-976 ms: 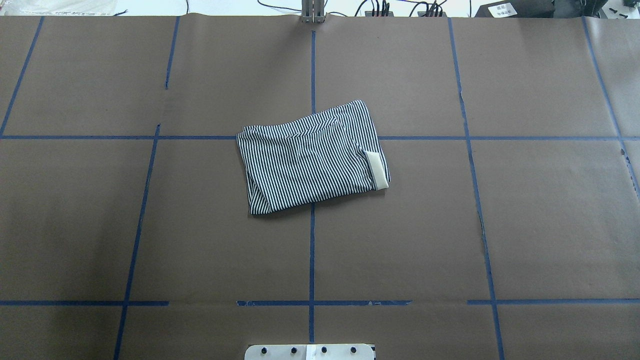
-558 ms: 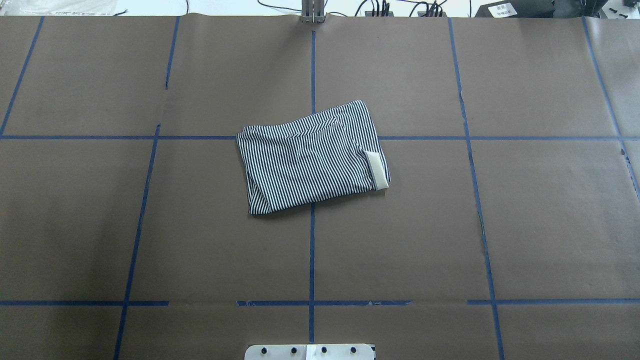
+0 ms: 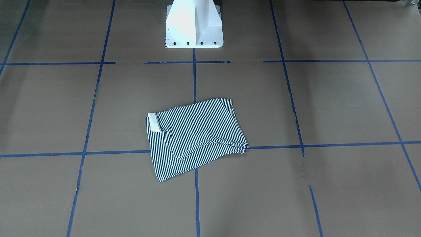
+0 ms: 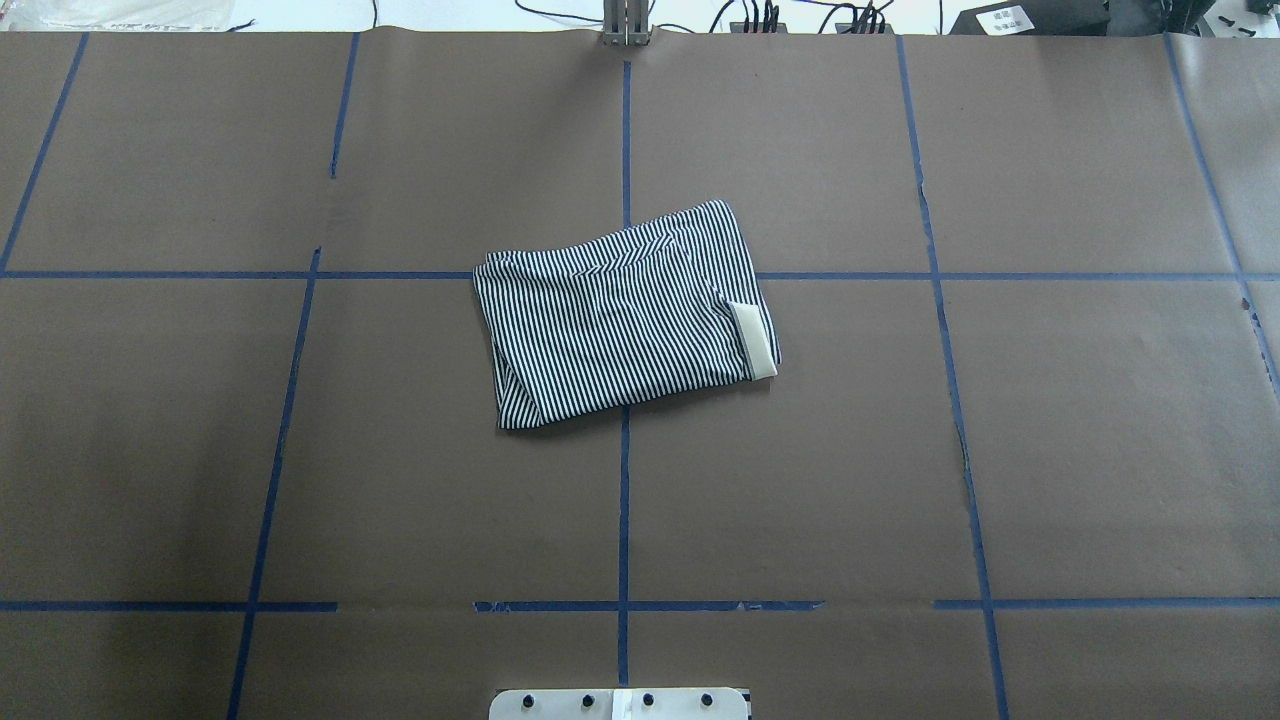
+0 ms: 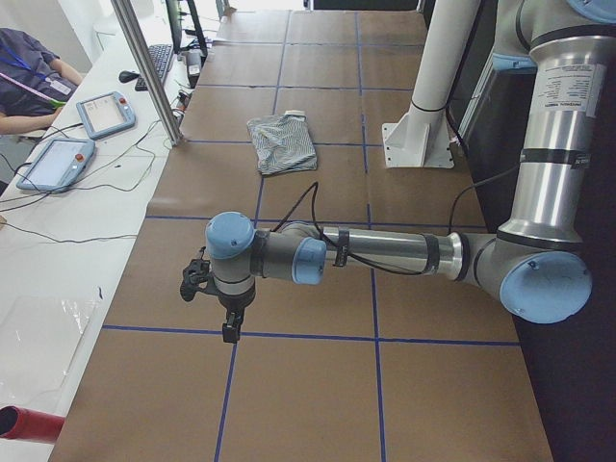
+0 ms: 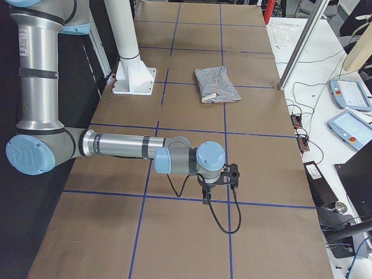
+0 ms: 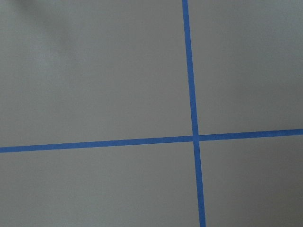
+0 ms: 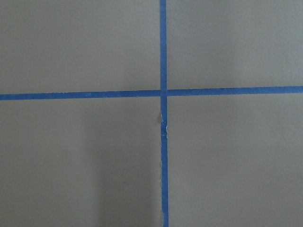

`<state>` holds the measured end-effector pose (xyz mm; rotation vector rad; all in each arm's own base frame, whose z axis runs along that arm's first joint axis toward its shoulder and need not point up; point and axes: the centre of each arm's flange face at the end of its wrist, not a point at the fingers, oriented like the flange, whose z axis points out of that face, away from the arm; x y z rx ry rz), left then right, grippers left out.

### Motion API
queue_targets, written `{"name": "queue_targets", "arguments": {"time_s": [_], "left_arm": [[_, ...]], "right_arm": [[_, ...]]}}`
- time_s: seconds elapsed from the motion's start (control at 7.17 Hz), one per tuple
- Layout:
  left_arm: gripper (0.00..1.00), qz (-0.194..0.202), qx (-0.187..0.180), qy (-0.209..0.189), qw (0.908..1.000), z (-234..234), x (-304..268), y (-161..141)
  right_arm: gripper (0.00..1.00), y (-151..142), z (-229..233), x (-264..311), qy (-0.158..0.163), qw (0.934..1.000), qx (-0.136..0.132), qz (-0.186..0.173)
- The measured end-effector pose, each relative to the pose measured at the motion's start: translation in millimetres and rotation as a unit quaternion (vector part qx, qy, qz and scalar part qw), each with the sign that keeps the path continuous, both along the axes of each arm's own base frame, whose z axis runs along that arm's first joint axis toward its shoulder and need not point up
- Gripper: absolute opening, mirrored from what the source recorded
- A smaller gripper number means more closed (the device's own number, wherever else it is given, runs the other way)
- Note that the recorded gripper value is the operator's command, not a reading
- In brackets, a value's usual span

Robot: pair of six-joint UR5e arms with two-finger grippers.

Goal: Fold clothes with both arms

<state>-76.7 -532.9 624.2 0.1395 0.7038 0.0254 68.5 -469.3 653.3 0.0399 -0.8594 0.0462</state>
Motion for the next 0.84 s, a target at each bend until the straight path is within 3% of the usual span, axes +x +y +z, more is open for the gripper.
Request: {"name": "queue_targets", "arguments": {"time_s": [0.84], "left_arm": [[1.00,0.028,0.022,-0.006,0.9993,2.8,-0.2,1.6]], "right_arm": [[1.00,-0.2,-1.8,-0.2,-0.001,1.0000,0.002,0.000]]}}
